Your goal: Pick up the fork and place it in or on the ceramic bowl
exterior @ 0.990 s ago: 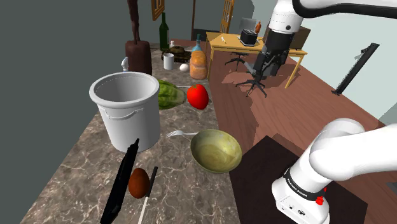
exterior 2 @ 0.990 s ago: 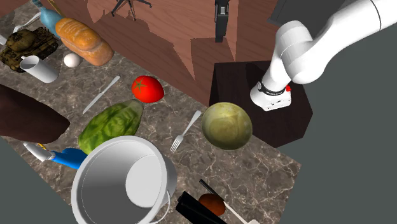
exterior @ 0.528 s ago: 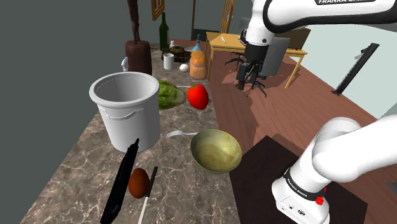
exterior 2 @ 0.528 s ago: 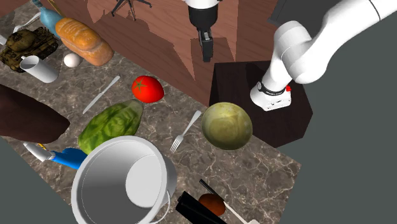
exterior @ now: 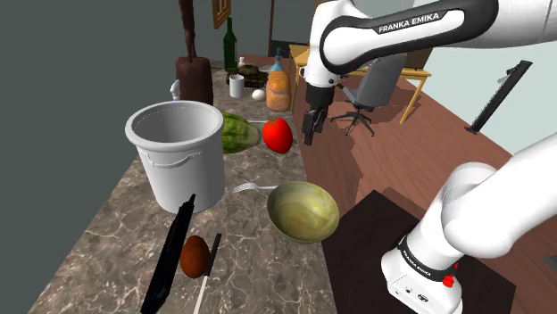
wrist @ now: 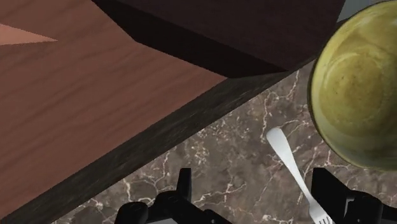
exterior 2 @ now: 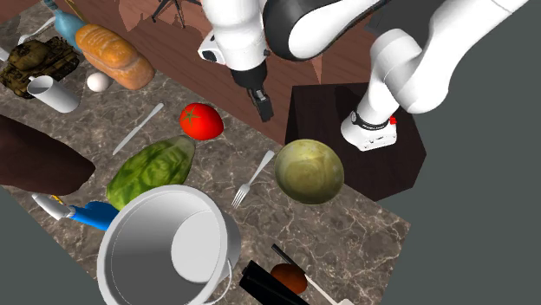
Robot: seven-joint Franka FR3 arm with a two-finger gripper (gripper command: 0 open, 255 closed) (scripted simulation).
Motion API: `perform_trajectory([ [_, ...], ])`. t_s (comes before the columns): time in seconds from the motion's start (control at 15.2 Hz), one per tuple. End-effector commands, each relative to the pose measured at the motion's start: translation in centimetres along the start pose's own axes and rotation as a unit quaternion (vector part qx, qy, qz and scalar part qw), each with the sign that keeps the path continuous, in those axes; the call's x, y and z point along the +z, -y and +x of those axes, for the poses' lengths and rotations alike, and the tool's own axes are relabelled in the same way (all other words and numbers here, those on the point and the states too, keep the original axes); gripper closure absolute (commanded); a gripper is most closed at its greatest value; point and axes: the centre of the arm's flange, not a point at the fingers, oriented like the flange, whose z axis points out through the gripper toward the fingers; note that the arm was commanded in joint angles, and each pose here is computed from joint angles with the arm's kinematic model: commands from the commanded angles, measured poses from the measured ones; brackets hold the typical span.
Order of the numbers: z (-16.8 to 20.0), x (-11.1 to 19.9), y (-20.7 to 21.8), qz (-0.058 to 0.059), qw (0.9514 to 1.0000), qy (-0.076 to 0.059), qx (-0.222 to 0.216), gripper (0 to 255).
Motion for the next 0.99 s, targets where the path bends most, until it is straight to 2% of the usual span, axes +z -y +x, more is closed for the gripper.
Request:
perform_trajectory([
  [0.0,1.9,1.7,1.0,0.006,0.9993,0.005,-0.036,0],
  [0.33,6.2,5.8,4.2,0.02,0.9919,0.02,-0.124,0],
  [0.53,8.4,8.2,6.5,0.029,0.9836,0.028,-0.176,0],
  [0.73,10.3,10.7,9.1,0.037,0.9725,0.037,-0.227,0],
  [0.79,10.5,11.1,9.5,0.038,0.9706,0.038,-0.235,0],
  [0.92,10.4,12.1,9.6,0.038,0.9706,0.038,-0.235,0],
])
